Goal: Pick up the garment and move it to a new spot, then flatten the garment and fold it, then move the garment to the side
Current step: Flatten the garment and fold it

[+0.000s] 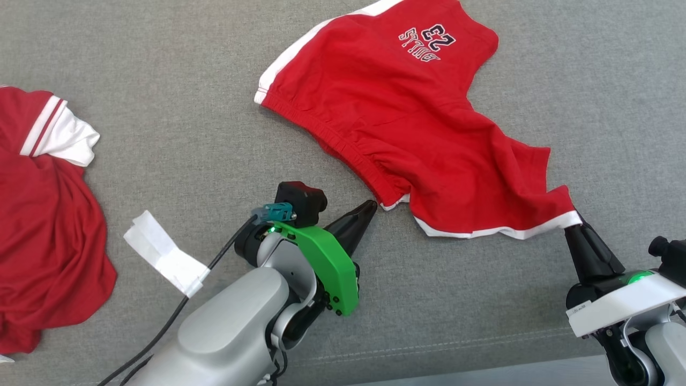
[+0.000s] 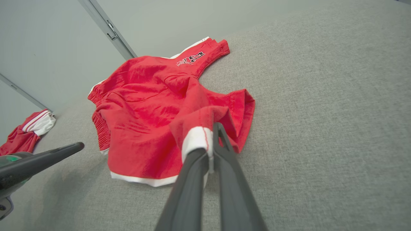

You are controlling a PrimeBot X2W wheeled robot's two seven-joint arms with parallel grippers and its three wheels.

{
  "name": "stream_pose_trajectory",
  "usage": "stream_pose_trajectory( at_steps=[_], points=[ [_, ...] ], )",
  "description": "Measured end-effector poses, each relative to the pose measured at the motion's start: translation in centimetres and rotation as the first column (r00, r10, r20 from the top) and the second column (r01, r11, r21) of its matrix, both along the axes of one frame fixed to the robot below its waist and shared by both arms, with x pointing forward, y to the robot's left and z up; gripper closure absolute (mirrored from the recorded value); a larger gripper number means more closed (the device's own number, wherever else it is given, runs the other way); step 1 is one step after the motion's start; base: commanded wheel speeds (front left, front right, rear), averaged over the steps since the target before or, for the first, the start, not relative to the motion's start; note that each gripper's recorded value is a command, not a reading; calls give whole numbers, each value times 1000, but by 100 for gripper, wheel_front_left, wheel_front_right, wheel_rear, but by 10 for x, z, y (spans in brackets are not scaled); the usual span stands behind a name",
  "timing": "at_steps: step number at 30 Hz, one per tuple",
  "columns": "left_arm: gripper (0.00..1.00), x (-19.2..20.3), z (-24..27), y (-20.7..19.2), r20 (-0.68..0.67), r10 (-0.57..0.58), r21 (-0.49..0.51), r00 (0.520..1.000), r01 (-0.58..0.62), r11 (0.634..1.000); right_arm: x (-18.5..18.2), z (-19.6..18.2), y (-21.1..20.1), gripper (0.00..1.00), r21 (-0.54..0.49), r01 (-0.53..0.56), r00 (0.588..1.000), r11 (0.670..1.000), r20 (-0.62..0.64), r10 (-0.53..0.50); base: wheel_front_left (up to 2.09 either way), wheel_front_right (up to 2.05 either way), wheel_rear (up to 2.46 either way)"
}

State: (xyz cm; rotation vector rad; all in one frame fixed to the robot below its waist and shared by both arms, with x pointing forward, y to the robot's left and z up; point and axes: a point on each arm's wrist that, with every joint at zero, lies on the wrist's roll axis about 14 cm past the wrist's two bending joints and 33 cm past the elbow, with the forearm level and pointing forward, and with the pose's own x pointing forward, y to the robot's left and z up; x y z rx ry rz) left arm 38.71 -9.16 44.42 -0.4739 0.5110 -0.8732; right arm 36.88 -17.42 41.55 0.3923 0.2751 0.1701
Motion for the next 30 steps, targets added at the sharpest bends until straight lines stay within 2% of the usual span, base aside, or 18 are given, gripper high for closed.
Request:
stream_pose_trajectory(
  at_steps=[2,4,5,7,9,30],
  points=[
    [100,1,0,-1,0,11,1,1000,-11,1000,0,0,0,100,-6,-4,1000,1000,1,4,0,0,0],
    [53,1,0,-1,-3,23,0,1000,-23,1000,-1,-1,1,100,-6,-8,1000,1000,-2,8,0,0,0],
    [33,0,-1,-2,-6,21,-1,1000,-21,1000,-1,-2,1,100,-7,-8,1000,1000,-4,8,0,0,0],
    [13,-2,-4,-4,-14,17,5,1000,-17,1000,-1,-2,1,100,-7,-9,1000,1000,-7,9,0,0,0],
    [0,-4,-6,-6,-20,13,8,1000,-13,1000,-1,-3,2,100,-7,-10,1000,1000,-10,10,0,0,0],
    [0,-4,-24,-16,-10,-17,89,1000,18,996,-5,-8,2,100,-6,-7,1000,1000,-26,7,0,0,0]
  ],
)
